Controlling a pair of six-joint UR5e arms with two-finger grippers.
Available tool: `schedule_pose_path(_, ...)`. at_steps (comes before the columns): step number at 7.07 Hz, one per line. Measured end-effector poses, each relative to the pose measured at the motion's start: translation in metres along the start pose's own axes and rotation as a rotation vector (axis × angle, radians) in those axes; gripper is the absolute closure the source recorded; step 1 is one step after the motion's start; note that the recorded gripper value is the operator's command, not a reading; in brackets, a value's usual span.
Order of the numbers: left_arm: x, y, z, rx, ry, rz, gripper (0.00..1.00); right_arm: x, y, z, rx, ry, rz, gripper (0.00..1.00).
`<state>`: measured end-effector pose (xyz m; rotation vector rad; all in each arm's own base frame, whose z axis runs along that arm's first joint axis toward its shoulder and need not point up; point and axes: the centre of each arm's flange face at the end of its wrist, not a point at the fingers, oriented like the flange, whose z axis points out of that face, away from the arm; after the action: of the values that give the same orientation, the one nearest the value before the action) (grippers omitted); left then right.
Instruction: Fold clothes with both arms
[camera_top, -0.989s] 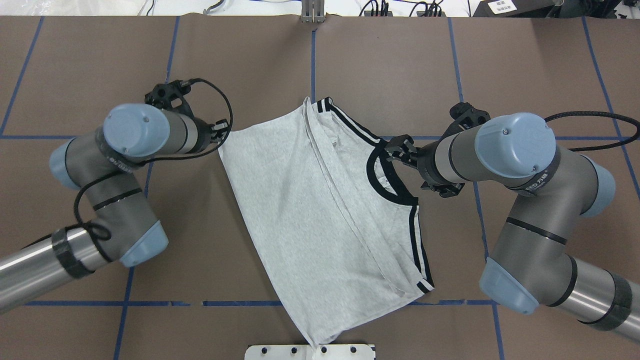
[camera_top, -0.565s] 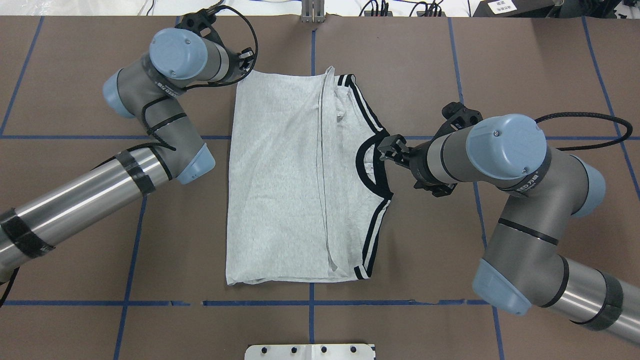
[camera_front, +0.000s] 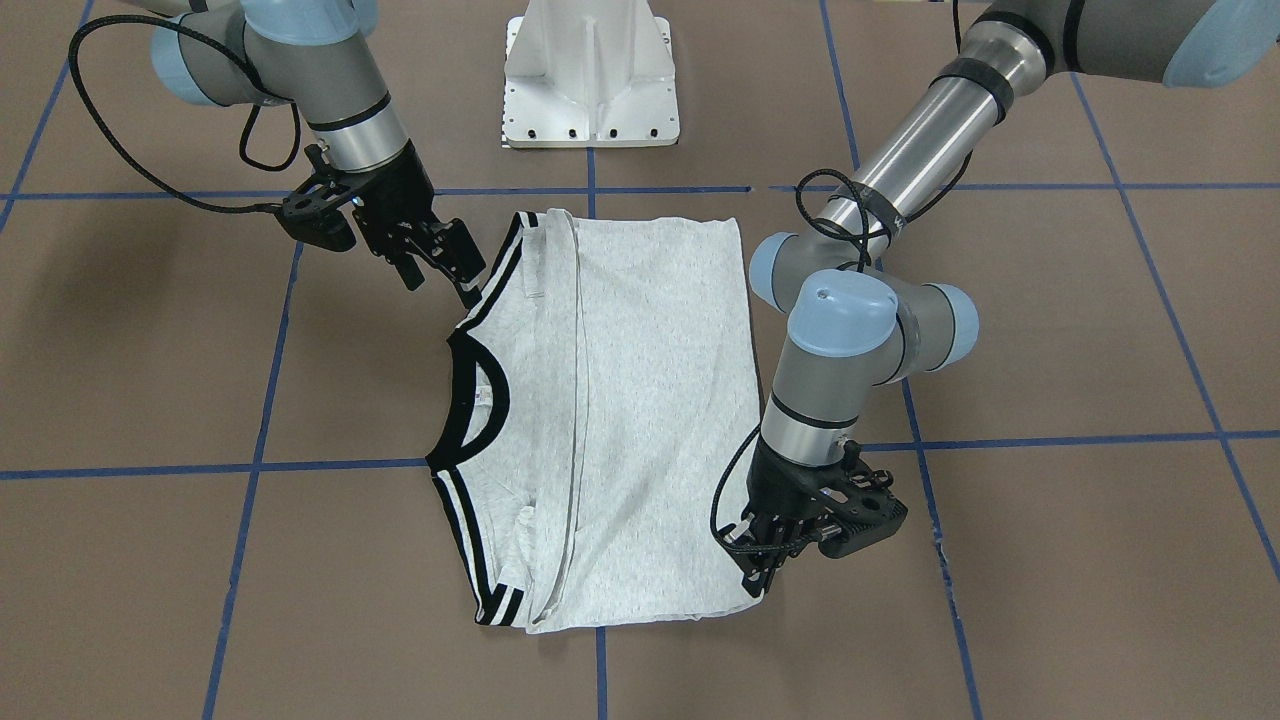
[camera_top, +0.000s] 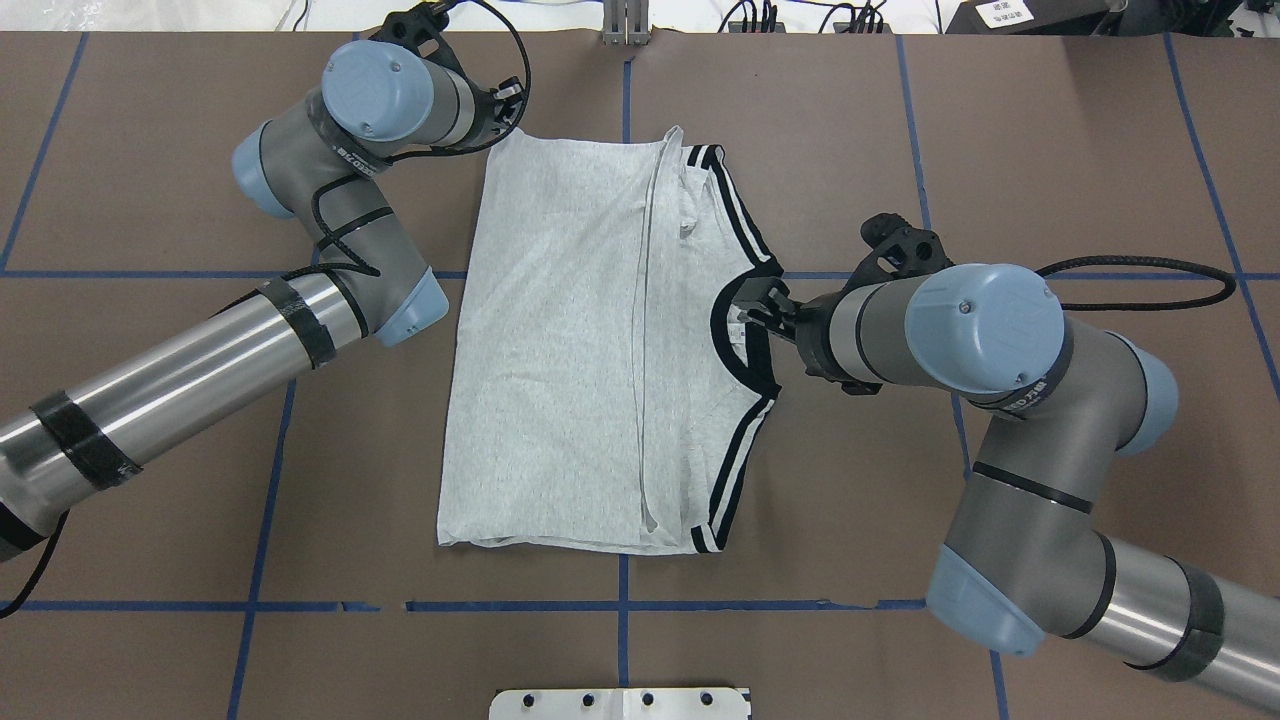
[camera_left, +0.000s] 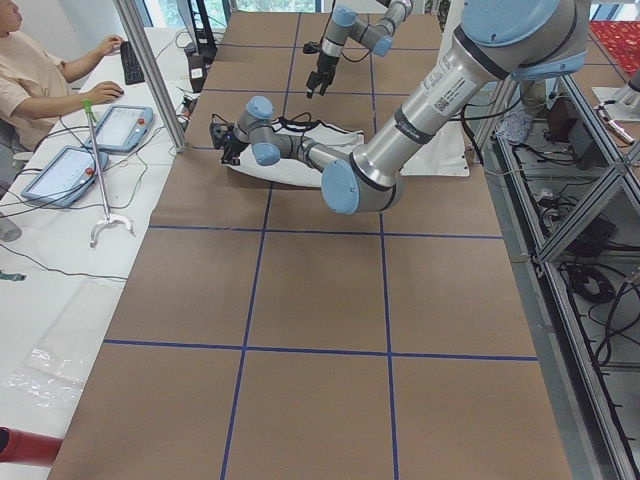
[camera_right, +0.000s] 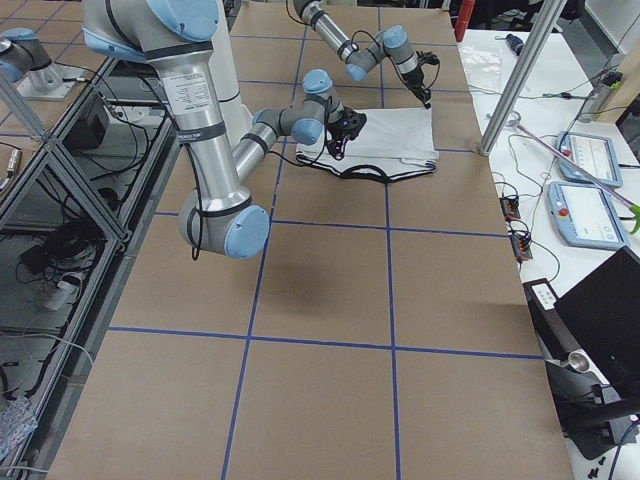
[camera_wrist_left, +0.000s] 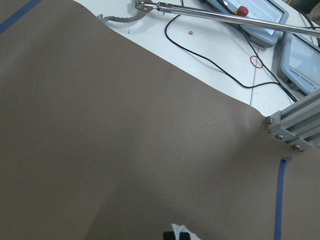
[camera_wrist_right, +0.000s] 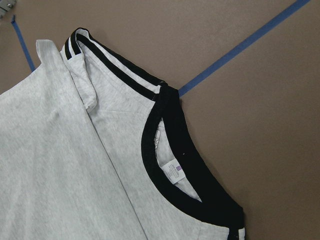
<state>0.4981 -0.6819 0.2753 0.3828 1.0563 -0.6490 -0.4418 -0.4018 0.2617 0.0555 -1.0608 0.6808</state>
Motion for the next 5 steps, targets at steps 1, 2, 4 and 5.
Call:
schedule_pose_path(1, 0.005, -0.001, -0.008, -0.001, 0.025, 0.005, 0.38, -0.007, 0.013, 0.013, -0.013, 0.017, -0.032, 0.00)
schedule_pose_path(2, 0.006, 0.000, -0.023, -0.015, 0.060, 0.011, 0.38, -0.015, 0.034, 0.028, -0.033, 0.059, -0.118, 0.00)
schedule_pose_path(4, -0.014, -0.007, -0.059, -0.093, 0.109, 0.014, 0.39, -0.034, 0.084, 0.042, -0.079, 0.185, -0.375, 0.00)
schedule_pose_path(5, -0.030, -0.013, -0.075, -0.112, 0.122, 0.013, 0.39, -0.040, 0.105, 0.047, -0.108, 0.236, -0.486, 0.00)
